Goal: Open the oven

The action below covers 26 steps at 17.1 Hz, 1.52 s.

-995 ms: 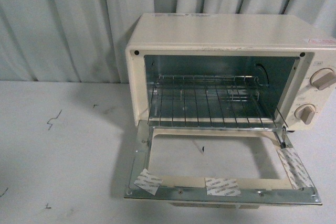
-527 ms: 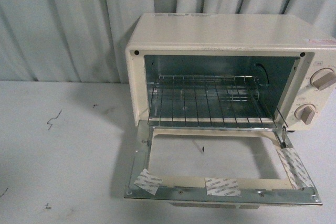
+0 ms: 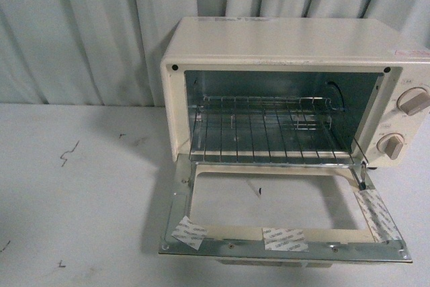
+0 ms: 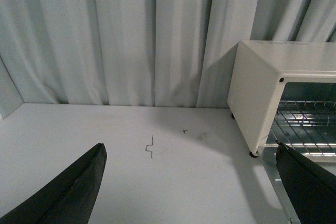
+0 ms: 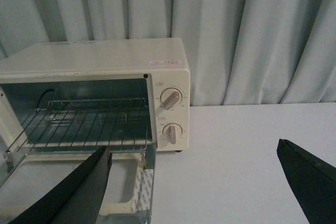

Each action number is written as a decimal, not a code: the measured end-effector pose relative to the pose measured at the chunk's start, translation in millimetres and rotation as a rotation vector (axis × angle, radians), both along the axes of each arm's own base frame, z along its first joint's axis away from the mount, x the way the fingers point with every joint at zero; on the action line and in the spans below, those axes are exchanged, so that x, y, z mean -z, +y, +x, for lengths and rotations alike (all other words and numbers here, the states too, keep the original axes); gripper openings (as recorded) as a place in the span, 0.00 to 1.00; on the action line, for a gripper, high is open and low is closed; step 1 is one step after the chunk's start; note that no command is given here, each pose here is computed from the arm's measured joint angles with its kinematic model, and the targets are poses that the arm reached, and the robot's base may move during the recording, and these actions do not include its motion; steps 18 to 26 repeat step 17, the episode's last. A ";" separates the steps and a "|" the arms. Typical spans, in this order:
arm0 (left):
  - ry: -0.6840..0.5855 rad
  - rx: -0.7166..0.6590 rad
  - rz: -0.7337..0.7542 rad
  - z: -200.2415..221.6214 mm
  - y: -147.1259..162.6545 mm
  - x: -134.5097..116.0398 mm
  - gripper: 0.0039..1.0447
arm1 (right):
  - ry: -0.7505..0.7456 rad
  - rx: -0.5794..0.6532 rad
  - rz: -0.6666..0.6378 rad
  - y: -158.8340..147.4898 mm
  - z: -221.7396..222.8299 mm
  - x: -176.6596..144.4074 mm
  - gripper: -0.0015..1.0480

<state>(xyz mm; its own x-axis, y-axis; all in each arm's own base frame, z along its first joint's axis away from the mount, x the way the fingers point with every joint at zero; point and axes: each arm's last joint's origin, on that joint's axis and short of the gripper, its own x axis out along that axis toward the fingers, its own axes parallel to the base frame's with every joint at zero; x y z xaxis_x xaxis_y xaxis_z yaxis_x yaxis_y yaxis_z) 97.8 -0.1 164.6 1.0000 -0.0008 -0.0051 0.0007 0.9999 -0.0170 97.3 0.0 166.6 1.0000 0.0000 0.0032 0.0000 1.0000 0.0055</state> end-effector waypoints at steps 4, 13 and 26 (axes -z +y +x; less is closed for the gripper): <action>0.000 0.000 0.000 0.0 0.0 0.0 0.94 | 0.000 0.000 0.000 0.0 0.0 0.0 0.94; 0.000 0.000 0.000 0.0 0.0 0.0 0.94 | 0.000 0.000 0.000 0.0 0.0 0.0 0.94; 0.000 0.000 0.000 0.0 0.0 0.0 0.94 | 0.000 0.000 0.000 0.0 0.0 0.0 0.94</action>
